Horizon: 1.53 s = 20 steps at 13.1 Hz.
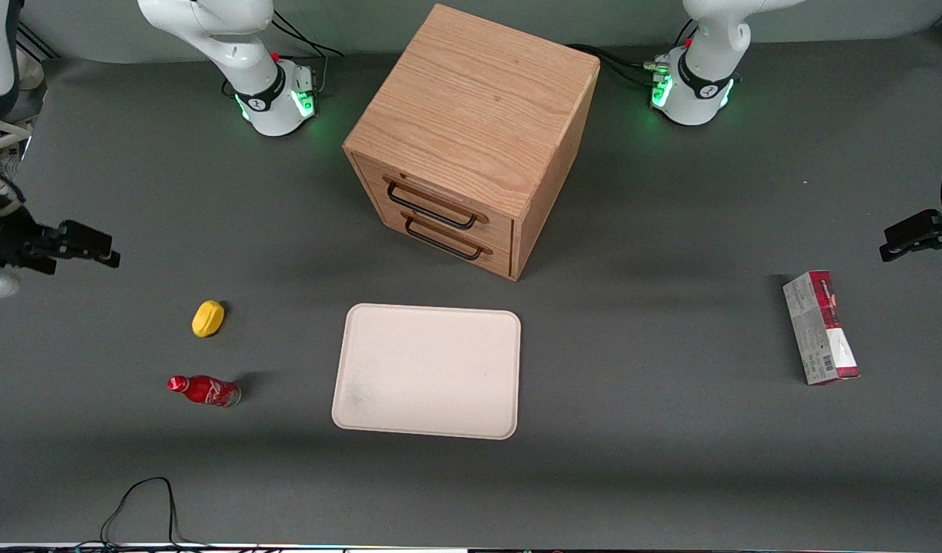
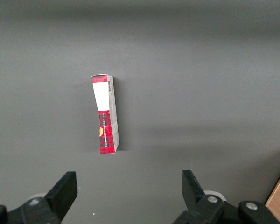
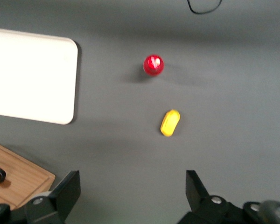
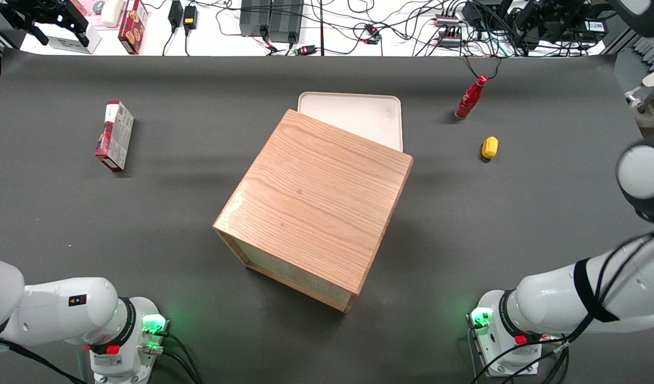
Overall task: Place coke bottle on tray
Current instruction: 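Move the right gripper down over the red Coca-Cola bottle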
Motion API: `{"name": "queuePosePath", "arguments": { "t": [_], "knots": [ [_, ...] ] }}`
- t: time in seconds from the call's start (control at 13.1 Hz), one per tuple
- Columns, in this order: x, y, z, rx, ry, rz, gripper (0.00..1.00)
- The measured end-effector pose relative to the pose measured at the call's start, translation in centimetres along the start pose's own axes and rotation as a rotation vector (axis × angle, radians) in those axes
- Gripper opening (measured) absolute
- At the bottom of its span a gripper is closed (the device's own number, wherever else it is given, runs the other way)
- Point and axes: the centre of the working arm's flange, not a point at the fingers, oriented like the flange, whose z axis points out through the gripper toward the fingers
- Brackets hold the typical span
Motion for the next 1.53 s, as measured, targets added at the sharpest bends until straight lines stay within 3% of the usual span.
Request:
{"name": "queuePosePath", "arguments": {
  "t": [0.31,0.61,0.84,1.53],
  "knots": [
    [5.6,1.0,4.0,0.012,-0.016,0.004,1.00],
    [6.0,2.1,4.7,0.015,-0.026,0.018,1.00],
    [6.9,2.6,8.9,0.017,-0.034,0.024,1.00],
    [7.9,2.9,22.7,0.007,0.058,0.030,1.00]
  ]
}}
